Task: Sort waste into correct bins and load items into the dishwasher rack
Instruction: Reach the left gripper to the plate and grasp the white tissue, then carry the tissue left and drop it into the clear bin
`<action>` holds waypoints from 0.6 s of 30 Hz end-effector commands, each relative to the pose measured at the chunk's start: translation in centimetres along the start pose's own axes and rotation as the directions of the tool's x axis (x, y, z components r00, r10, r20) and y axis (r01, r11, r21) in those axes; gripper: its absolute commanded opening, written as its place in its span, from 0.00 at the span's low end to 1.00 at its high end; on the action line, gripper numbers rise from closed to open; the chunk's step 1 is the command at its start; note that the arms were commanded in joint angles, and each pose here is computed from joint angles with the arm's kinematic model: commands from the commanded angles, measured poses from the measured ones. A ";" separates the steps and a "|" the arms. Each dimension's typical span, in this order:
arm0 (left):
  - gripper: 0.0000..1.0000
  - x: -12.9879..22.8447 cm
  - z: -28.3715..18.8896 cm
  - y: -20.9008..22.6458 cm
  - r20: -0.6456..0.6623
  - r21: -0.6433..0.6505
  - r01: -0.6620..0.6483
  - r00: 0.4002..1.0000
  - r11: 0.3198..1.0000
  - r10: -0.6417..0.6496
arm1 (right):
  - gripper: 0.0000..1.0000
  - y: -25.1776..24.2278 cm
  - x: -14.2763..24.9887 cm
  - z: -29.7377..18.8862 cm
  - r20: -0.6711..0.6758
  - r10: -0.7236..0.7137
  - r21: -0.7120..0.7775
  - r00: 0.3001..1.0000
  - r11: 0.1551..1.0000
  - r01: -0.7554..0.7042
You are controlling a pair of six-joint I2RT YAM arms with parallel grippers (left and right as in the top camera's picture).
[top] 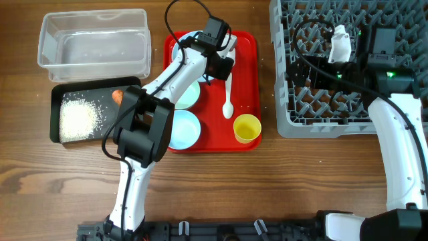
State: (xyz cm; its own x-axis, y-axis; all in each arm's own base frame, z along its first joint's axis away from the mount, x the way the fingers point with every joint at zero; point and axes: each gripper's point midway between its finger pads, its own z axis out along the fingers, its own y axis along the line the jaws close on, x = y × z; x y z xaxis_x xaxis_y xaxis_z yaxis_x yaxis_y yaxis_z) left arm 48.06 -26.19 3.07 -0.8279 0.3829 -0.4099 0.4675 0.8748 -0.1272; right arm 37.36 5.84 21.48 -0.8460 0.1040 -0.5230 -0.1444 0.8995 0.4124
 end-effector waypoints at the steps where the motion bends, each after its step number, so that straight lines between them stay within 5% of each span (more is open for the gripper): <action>1: 0.18 -1.8 -2.2 -0.9 0.058 0.019 -0.017 0.998 1.000 0.016 | 1.00 0.1 -0.3 0.1 -0.004 0.007 0.004 1.000 1.000 -0.007; 5: 0.04 -2.2 -2.9 -1.0 0.073 0.019 -0.015 0.997 1.000 0.014 | 1.00 0.1 -0.2 0.1 -0.006 0.009 0.005 1.000 1.000 -0.009; 12: 0.04 -6.4 -9.6 -1.1 0.249 0.009 -0.027 0.968 1.000 0.024 | 1.00 0.1 -0.3 0.1 -0.004 0.007 0.004 1.000 1.000 -0.007; 18: 0.04 -8.6 -16.9 7.3 0.397 -0.206 0.147 0.916 0.967 -0.055 | 1.00 0.1 -0.5 0.1 0.004 0.004 0.004 1.000 1.000 -0.004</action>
State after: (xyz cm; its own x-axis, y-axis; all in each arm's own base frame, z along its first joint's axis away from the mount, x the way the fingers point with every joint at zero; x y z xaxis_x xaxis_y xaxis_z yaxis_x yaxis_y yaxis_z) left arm 50.57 -24.71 16.34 -0.7009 0.2857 -0.6535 0.4472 0.8898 -0.0906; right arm 37.19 5.85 21.37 -0.8505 0.1042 -0.5155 -0.1408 0.8993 0.4140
